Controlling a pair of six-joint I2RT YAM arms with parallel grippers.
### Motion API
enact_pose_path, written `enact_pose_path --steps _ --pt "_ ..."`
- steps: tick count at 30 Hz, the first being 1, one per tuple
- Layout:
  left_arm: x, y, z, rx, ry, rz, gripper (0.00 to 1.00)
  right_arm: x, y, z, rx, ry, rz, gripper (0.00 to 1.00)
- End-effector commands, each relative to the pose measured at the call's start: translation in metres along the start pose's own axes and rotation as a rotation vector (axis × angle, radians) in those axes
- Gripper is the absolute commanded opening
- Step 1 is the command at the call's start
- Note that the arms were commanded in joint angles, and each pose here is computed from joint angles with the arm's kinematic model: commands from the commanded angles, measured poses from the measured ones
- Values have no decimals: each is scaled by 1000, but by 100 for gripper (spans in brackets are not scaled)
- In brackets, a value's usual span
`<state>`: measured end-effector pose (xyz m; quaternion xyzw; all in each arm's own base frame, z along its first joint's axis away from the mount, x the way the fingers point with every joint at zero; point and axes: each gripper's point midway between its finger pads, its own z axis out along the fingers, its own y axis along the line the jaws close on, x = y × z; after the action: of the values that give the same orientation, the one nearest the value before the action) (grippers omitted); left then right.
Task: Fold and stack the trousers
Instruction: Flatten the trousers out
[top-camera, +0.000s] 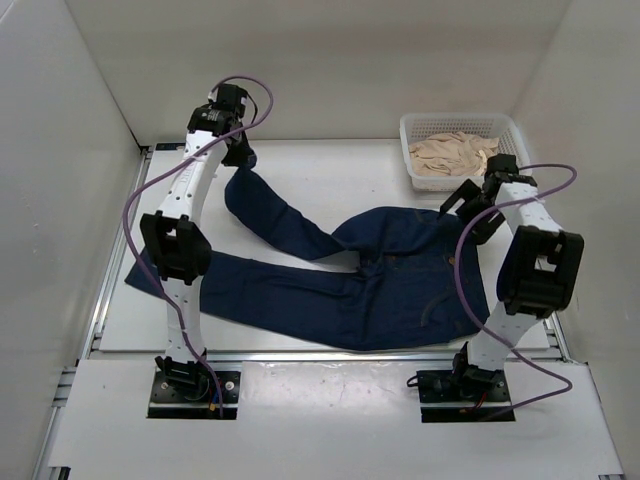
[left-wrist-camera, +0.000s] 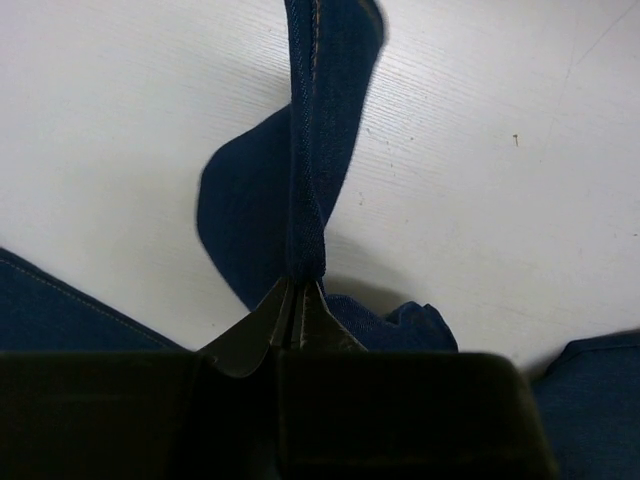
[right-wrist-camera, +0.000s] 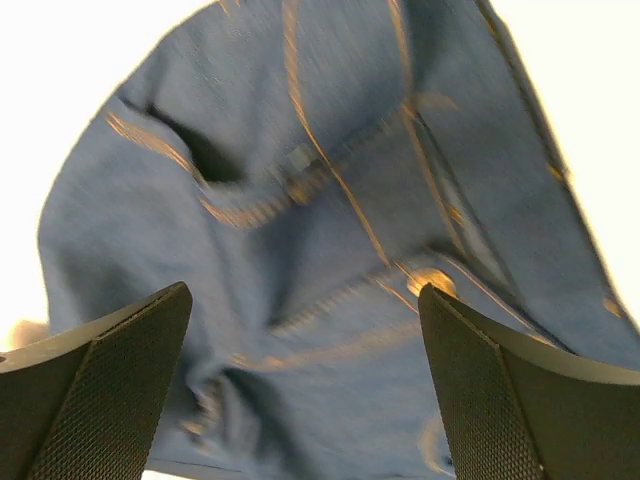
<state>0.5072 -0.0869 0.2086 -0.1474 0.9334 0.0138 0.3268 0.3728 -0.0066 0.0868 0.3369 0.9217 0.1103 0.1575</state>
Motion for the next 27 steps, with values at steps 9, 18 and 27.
enact_pose_path --steps 9,18,27 --pt "-44 8 -57 101 -119 13 10 -49 28 54 -39 -16 159 7" --pt "-108 12 -131 308 -338 -41 10 -81 44 -50 -107 -297 114 0" --pt "-93 117 -83 140 -278 -189 10 -64 -4 -74 -18 -389 79 0"
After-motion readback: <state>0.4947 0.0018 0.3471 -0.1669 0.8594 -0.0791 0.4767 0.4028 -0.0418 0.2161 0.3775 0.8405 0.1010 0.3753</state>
